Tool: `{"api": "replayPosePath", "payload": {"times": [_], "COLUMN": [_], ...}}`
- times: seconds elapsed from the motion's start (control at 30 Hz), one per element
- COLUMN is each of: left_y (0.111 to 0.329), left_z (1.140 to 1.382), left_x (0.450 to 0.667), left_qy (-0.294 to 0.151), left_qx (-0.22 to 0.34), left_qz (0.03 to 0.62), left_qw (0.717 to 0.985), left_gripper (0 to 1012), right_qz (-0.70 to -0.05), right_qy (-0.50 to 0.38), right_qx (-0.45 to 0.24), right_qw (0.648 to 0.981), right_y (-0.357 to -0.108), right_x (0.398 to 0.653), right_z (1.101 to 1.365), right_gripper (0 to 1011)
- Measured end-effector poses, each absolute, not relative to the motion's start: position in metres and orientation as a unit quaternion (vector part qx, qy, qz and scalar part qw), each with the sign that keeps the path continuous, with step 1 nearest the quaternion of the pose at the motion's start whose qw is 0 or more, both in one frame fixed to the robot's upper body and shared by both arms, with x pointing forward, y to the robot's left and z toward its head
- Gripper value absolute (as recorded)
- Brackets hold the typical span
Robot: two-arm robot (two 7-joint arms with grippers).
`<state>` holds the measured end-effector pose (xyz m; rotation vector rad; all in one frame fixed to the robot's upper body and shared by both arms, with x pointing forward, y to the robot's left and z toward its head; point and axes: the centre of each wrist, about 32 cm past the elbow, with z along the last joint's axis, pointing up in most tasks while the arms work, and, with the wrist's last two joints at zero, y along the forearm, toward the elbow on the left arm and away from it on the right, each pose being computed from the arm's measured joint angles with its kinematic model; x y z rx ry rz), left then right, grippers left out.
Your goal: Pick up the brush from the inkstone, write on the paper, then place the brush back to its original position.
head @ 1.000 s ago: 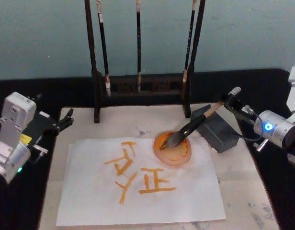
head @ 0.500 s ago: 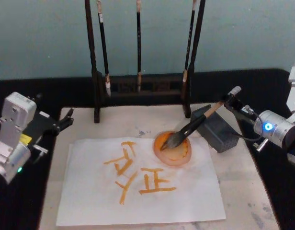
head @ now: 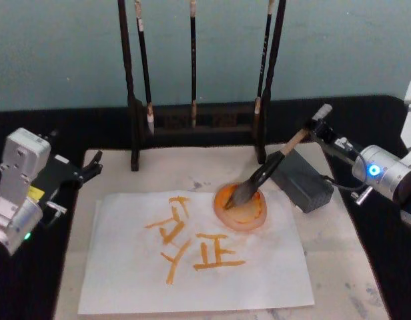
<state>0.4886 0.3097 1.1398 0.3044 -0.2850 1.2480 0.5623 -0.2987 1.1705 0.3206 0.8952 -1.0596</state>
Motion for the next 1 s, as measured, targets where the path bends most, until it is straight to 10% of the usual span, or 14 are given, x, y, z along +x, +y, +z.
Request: {"api": "replayPosePath", "payload": {"times": [1.0], "left_y": [0.310], "left_z": [1.140], "left_x": [0.489], "left_qy": [-0.132], "left_qx": [0.141], "left_qz": [0.580], "left_qw": [0.791], "left_gripper": [1010], "right_qz": [-0.436], "right_qy": [0.079], "right_qx": [0.101], "right_qw": [0.891], "right_y": [-0.241], "right_x": [0.498], "right_z": [1.216], "right_gripper": [177]}}
